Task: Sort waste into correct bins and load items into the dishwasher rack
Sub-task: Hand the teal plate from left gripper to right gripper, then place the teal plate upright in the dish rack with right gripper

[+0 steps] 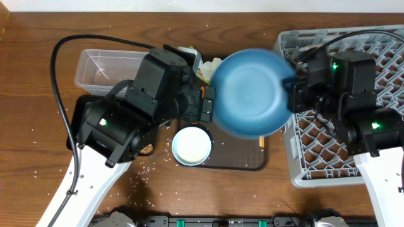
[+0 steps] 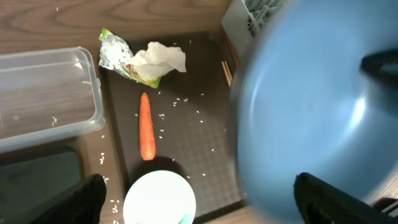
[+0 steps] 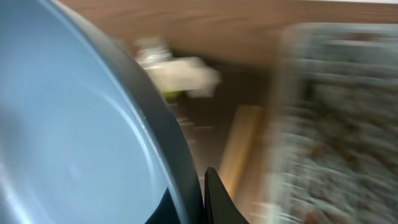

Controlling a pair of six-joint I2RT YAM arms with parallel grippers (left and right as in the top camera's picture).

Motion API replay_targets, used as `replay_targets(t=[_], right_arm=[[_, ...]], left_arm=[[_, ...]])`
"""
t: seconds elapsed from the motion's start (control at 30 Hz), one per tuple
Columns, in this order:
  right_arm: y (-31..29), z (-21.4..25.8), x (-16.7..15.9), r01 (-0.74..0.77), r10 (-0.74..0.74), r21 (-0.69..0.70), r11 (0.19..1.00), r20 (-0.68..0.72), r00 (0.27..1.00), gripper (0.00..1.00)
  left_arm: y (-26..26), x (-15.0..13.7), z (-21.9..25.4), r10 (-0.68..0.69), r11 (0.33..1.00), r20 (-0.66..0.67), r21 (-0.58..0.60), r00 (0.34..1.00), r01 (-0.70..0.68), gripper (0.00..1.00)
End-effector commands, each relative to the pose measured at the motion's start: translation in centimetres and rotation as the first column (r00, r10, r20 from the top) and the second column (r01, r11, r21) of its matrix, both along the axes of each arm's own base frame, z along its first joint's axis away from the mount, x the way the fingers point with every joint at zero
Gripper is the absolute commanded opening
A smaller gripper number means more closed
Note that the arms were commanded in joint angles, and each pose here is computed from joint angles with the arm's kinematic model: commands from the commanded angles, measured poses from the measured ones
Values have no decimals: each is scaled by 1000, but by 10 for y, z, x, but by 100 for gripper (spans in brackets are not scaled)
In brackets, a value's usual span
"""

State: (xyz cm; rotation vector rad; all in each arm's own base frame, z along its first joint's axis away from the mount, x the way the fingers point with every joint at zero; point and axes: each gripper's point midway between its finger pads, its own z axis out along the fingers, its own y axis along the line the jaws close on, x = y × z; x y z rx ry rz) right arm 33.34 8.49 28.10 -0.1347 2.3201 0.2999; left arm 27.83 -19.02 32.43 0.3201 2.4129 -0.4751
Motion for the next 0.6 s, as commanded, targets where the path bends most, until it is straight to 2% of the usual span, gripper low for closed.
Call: replay_targets(t=[0.0,0.1,0.17,0.23,0.3,0.4,0.57], right_arm=[[-117,25,2,579,-547,-226,783,192,815,1],[-176,54,-12,802,-710,-289,522,373,597,1],[-200,73,-20,878,-746,-286,384,465,478,1],[-214,86,-19,899,-739,-291,327,514,435,1],[-226,96,-11,890,-704,-334,312,547,452,1],[-239,103,6,840,-629,-454,298,568,530,1],[-272,100,35,709,-528,-687,163,546,650,1]], left_arm=[[3,0,2,6,1000,7,7,1000,-6,98],[4,-2,1,6,1000,-1,13,1000,-6,98],[5,-3,0,6,1000,-7,16,1000,-5,98],[6,-4,-2,6,1000,-13,21,1000,-5,98],[6,-5,-3,6,1000,-20,25,1000,-5,98],[7,-7,-5,6,1000,-29,31,1000,-5,98],[10,-10,-8,7,999,-47,43,999,-5,98]])
